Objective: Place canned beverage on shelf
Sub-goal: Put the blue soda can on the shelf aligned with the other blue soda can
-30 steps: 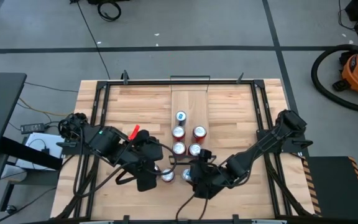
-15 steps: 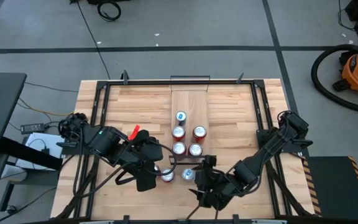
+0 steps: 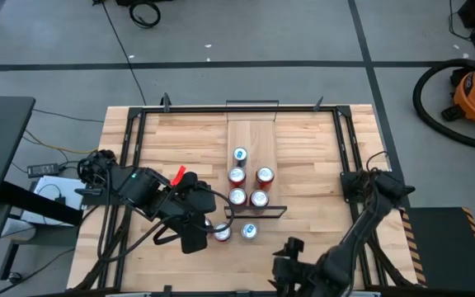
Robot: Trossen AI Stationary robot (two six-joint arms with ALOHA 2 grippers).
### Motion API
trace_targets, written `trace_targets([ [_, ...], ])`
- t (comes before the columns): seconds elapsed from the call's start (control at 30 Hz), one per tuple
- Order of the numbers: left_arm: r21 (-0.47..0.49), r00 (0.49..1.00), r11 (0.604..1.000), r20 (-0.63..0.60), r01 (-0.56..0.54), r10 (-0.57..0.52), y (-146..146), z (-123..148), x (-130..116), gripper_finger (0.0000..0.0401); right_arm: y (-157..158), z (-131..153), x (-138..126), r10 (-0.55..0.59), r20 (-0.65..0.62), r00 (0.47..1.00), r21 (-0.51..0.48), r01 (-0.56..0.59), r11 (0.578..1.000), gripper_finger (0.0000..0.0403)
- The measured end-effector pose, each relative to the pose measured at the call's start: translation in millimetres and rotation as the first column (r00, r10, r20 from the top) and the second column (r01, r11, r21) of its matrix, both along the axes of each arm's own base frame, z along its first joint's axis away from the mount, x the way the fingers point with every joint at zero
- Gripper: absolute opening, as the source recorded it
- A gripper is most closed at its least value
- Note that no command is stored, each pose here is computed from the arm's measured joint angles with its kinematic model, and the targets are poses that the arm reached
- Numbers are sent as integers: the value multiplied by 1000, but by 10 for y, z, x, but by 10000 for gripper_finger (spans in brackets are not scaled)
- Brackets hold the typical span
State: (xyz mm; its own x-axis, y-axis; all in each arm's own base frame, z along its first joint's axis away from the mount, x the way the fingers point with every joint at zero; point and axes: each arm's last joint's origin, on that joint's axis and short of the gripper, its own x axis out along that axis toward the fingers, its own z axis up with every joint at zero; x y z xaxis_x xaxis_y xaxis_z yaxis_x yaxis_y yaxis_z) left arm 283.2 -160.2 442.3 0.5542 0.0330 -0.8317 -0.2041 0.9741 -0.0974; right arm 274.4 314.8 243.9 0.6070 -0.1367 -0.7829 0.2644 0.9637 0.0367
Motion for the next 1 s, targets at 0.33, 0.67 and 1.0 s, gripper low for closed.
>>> trace_targets([
  [0.33, 8, 1000, 1000, -6, 3, -3, 11, -4, 2, 318, -60, -442, -29, -212, 156, 965, 5, 214, 977, 373],
  [0.67, 65, 995, 994, 54, -88, 85, 39, 8, 14, 318, -213, -624, 146, -245, 318, 916, -1, 258, 966, 373],
  [1.0, 90, 988, 986, 87, -139, 131, 54, 14, 19, 318, -373, -709, 296, -376, 442, 814, 87, 378, 922, 373],
])
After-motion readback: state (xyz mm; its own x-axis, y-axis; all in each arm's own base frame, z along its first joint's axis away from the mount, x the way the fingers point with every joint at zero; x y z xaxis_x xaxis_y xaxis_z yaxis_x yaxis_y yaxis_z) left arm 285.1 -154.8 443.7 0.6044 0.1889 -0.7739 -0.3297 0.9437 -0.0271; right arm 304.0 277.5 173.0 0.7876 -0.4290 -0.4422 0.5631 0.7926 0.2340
